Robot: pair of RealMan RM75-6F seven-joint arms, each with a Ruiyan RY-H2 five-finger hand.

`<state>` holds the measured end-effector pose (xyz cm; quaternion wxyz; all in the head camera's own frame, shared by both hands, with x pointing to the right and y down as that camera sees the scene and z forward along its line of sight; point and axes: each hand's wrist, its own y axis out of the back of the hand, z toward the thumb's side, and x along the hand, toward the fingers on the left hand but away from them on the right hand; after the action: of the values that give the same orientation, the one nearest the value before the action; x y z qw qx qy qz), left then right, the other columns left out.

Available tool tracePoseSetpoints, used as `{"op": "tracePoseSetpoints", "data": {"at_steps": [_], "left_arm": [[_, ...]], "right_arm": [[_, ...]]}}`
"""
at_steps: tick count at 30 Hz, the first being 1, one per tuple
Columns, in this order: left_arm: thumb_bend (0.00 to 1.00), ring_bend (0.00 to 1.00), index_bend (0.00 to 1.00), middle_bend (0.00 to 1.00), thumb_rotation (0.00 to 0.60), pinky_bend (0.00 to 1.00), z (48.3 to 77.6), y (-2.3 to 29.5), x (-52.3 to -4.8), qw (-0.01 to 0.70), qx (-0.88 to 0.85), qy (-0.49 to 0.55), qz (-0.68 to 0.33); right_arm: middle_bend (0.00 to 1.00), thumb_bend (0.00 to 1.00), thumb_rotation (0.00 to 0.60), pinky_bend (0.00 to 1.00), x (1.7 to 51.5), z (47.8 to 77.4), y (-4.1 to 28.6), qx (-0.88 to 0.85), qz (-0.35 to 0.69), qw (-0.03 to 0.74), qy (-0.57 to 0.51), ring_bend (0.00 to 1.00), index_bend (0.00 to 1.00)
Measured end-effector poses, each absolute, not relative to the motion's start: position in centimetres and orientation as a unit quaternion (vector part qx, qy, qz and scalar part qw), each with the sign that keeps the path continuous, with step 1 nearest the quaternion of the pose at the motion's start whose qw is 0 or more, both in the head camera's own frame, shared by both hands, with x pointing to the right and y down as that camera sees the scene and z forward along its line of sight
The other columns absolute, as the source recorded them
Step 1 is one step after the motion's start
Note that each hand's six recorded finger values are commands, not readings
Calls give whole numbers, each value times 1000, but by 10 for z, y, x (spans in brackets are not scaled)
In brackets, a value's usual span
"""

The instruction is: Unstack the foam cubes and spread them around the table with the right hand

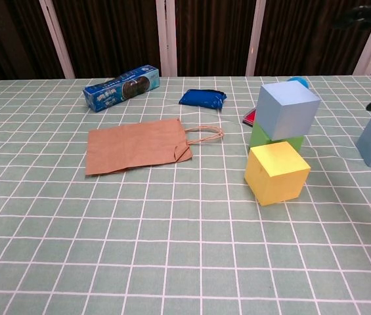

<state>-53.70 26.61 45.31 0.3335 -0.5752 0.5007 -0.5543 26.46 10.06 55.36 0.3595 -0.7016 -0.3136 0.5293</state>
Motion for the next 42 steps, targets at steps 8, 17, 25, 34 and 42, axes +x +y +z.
{"op": "tracePoseSetpoints", "data": {"at_steps": [8,17,25,34,42], "left_arm": [[323,0,137,0,600,18,452,265,-539,331,-574,505,-554],[323,0,137,0,600,18,448,265,-542,329,-574,512,-548],[322,0,137,0,600,18,448,263,-544,328,-572,513,-550],[323,0,137,0,600,18,450,262,-545,330,-567,512,-554],[323,0,137,0,600,18,452,262,-542,333,-563,510,-559]], "right_arm": [[0,131,600,0,223,559,89,-700,530,392,-275,0,0],[0,131,600,0,179,585,92,-706,549,386,-225,0,0],[0,131,600,0,155,605,89,-699,567,388,-198,0,0],[0,130,600,0,158,611,70,-672,596,396,-192,3,0],[19,131,600,0,163,613,61,-647,618,414,-167,92,0]]}}
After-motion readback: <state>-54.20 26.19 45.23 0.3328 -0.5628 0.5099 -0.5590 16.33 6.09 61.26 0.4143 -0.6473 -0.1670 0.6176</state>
